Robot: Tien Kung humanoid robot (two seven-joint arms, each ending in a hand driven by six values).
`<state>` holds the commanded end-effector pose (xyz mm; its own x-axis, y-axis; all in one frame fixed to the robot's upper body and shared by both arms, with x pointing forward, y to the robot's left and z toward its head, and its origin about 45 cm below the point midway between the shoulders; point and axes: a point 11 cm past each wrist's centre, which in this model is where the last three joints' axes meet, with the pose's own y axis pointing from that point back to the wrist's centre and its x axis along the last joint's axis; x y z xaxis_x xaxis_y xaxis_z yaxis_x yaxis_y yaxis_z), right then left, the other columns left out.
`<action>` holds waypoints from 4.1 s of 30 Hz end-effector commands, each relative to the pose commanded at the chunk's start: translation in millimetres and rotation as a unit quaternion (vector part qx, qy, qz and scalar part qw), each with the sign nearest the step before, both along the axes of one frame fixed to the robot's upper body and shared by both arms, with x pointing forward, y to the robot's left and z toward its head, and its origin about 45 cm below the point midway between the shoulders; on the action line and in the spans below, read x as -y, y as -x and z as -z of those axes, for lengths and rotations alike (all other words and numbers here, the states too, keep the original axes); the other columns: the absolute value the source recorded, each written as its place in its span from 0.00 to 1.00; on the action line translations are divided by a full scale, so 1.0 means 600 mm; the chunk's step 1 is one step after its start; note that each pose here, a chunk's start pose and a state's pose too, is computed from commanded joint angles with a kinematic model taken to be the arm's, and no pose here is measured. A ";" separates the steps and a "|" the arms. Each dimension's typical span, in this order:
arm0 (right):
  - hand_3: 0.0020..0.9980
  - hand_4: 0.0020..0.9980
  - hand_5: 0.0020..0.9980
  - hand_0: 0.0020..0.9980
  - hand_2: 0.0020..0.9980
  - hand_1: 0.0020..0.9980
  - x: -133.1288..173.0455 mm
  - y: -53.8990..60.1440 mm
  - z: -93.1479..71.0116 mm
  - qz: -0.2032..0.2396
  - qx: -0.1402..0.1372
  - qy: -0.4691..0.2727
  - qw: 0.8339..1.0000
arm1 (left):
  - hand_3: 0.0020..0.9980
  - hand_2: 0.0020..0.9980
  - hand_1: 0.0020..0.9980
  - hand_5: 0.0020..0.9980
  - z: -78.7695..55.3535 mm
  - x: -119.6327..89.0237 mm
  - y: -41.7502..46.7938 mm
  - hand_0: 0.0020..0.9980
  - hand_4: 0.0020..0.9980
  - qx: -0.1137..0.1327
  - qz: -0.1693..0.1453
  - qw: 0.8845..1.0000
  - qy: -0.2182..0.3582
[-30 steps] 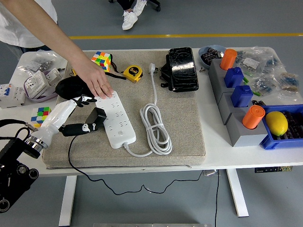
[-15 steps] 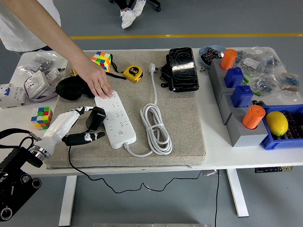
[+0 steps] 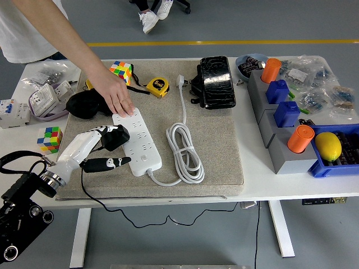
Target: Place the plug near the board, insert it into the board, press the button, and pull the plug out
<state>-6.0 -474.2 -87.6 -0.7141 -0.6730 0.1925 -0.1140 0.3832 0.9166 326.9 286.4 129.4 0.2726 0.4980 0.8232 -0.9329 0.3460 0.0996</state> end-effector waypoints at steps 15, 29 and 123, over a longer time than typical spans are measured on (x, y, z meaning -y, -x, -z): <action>0.54 0.92 0.46 0.56 0.66 0.66 0.000 -0.002 0.000 0.001 0.002 0.001 1.000 | 0.78 0.84 0.82 0.74 -0.005 0.022 -0.012 0.74 1.00 0.002 0.013 1.000 -0.008; 0.54 0.92 0.46 0.57 0.66 0.66 0.003 -0.004 -0.001 0.002 0.004 0.007 1.000 | 0.77 0.83 0.81 0.74 -0.009 0.024 -0.013 0.73 1.00 0.005 0.013 1.000 -0.005; 0.54 0.92 0.45 0.56 0.64 0.65 0.008 -0.002 -0.004 0.002 0.005 0.012 1.000 | 0.86 0.17 0.10 0.00 -0.031 0.104 0.039 0.05 0.80 -0.238 0.020 0.963 -0.125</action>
<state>-4.7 -478.9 -85.2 -0.7183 -0.6661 0.2009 -0.1221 0.4050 0.9061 303.5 224.2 147.8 0.6634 0.2824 0.6929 -0.7476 0.2899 0.5976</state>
